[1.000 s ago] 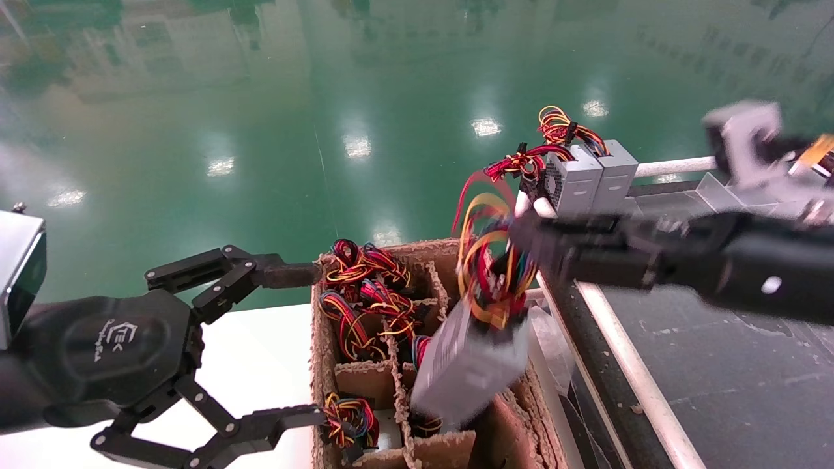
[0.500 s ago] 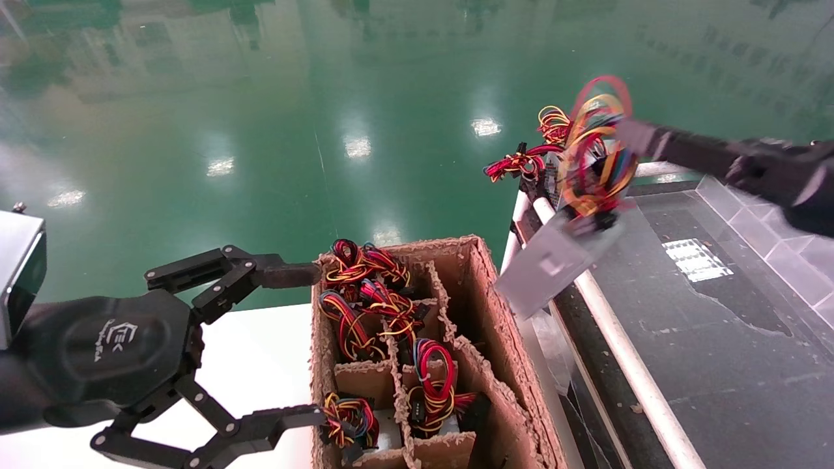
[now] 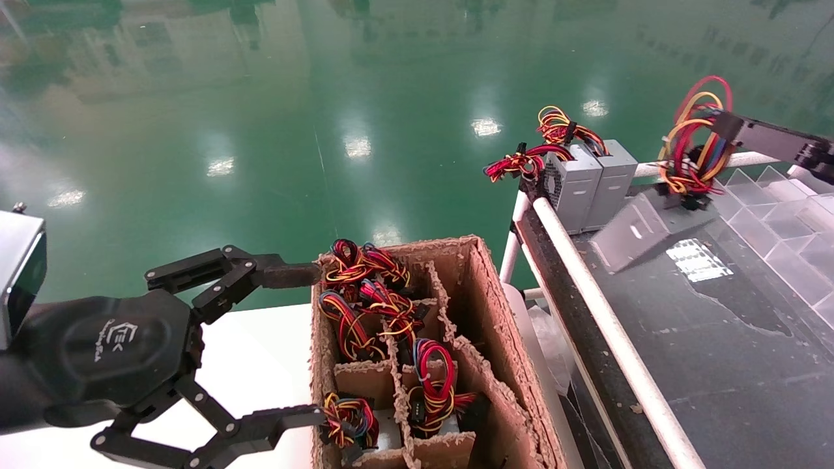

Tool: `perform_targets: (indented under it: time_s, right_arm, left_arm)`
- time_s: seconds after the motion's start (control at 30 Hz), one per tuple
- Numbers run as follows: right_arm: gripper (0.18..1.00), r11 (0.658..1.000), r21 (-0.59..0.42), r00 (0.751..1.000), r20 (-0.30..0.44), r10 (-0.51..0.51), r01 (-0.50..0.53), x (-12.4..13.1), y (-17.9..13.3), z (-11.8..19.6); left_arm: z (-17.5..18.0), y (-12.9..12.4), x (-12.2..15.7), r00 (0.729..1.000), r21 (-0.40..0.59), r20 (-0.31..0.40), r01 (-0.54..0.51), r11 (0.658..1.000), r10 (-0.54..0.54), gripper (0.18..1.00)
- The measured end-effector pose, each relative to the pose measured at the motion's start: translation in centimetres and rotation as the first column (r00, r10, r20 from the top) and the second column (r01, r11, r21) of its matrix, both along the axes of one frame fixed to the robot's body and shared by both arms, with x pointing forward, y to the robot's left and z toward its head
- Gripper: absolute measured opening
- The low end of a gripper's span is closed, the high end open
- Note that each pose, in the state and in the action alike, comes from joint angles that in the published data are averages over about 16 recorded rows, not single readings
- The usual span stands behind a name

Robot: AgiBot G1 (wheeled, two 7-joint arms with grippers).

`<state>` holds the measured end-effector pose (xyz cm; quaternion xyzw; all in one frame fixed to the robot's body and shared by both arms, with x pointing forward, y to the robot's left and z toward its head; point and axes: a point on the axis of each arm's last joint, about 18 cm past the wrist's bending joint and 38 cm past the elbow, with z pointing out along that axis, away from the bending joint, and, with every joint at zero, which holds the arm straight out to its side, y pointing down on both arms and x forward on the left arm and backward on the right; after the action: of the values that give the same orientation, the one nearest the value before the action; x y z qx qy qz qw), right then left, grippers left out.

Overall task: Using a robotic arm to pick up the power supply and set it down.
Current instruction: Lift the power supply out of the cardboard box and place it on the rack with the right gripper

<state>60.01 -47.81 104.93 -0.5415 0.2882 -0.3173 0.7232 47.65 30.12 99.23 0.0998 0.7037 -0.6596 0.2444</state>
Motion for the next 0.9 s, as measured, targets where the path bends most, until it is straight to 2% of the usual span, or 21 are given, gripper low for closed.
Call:
perform_targets:
  time_s: [0.2,0.43,0.9]
  right_arm:
    - [0.192,0.997,-0.002,0.997,-0.025,-0.074,0.074,1.1,-0.9,-0.8]
    - [0.192,0.992,-0.005,0.991,-0.046,-0.125,0.125,3.0,-0.5,-1.2]
    - [0.192,0.985,0.009,0.984,-0.035,-0.174,0.174,5.7,1.3,0.6]
  left_arm:
    - [0.0,0.0,0.0,1.000,0.000,0.000,0.000,1.000,0.000,1.001]
    - [0.0,0.0,0.0,1.000,0.000,0.000,0.000,1.000,0.000,1.001]
    - [0.0,0.0,0.0,1.000,0.000,0.000,0.000,1.000,0.000,1.001]
